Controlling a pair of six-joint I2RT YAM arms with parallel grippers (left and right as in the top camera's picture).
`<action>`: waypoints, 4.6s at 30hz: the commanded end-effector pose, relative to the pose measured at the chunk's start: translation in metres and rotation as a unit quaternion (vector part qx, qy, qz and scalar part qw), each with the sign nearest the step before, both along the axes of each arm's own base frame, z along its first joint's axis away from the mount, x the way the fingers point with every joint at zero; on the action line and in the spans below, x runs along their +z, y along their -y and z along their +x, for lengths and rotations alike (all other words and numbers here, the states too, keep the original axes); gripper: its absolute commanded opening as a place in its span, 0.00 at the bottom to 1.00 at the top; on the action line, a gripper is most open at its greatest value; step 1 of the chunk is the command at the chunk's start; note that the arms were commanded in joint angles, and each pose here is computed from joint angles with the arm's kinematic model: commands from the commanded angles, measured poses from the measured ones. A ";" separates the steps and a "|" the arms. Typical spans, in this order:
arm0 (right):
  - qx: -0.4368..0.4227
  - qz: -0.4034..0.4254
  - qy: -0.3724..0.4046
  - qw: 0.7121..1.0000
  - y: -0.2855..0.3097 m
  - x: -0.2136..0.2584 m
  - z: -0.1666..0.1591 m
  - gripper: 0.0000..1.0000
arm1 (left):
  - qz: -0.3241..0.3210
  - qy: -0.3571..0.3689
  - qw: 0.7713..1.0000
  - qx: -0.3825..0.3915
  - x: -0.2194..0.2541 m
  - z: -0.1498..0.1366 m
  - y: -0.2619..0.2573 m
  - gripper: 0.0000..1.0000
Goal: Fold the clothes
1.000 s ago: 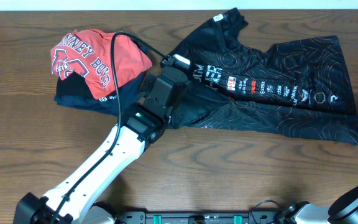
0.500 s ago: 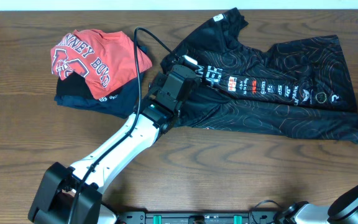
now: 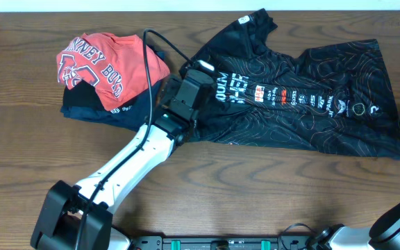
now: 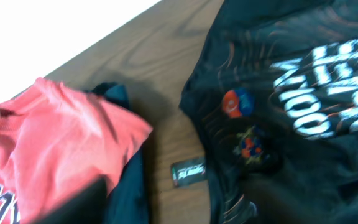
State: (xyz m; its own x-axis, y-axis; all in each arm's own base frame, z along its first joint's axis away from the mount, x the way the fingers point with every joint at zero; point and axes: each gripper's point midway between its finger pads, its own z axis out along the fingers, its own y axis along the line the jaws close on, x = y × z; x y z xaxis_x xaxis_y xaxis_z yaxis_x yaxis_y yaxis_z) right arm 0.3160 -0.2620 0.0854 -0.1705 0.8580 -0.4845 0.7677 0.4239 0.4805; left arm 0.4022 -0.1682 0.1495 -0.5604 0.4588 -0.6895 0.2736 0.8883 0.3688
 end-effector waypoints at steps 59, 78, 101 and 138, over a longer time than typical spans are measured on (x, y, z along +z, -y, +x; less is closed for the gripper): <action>-0.033 0.112 -0.245 0.963 -0.039 -0.055 -0.110 0.65 | -0.151 -0.402 0.901 0.065 -0.148 -0.088 0.001 0.91; 0.014 0.111 -0.104 0.988 -0.031 -0.087 -0.053 0.41 | -0.140 -0.423 0.892 0.077 -0.156 -0.097 -0.006 0.23; -0.148 0.044 -0.208 0.966 0.019 -0.019 -0.145 0.01 | -0.103 -0.516 0.840 0.133 -0.141 -0.151 -0.044 0.06; -0.031 0.087 -0.122 0.988 -0.013 -0.009 -0.101 0.57 | -0.175 -0.483 0.857 0.045 -0.067 -0.139 -0.008 0.68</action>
State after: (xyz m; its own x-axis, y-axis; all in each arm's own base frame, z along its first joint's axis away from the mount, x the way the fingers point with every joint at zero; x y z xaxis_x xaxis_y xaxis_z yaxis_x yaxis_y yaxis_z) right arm 0.2056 -0.2504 0.0661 -0.1762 0.9484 -0.2637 0.9169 0.2556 0.3066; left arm 0.2537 -0.1453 0.0607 -0.9721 0.1988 0.1247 0.1678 0.9602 -0.2231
